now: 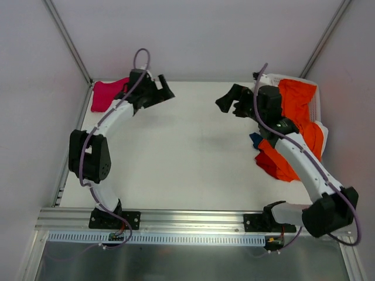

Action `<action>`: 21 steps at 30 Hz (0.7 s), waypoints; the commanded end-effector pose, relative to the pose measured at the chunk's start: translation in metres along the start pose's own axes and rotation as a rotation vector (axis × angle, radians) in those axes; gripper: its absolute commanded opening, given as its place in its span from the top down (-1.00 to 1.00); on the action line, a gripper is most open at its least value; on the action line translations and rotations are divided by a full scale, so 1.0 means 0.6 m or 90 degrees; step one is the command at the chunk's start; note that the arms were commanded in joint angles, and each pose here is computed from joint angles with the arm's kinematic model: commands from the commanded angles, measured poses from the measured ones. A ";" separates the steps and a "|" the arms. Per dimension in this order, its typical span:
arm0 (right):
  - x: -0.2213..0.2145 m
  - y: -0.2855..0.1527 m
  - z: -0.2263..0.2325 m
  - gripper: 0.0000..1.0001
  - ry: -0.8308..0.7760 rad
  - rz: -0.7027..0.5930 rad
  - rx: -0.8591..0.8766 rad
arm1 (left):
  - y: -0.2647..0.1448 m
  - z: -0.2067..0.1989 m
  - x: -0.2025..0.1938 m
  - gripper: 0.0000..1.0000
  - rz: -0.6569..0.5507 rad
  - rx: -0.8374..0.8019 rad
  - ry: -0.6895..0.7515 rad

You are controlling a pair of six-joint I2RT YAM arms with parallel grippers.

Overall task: Fold and stack the t-shirts
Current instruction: Put the neatly folded tshirt into the corner of the board with the left arm

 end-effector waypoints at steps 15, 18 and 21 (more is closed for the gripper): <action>-0.197 -0.075 -0.329 -0.99 0.081 0.339 -0.628 | 0.028 -0.046 -0.246 -0.89 0.022 0.062 0.347; -0.197 -0.065 -0.335 -0.99 0.082 0.350 -0.634 | 0.028 -0.038 -0.245 -0.90 0.018 0.073 0.359; -0.186 -0.064 -0.334 -0.99 0.081 0.344 -0.632 | 0.026 -0.037 -0.242 -0.91 0.014 0.077 0.361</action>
Point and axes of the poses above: each gripper's point midway between its finger pads, its own y axis out along the fingers, its own z axis along the line the jaws close on, x = y × z, the point moved 6 cm from there along -y, back along the fingers, and after that the axes turned 13 degrees about -y, right-handed, at the moved point
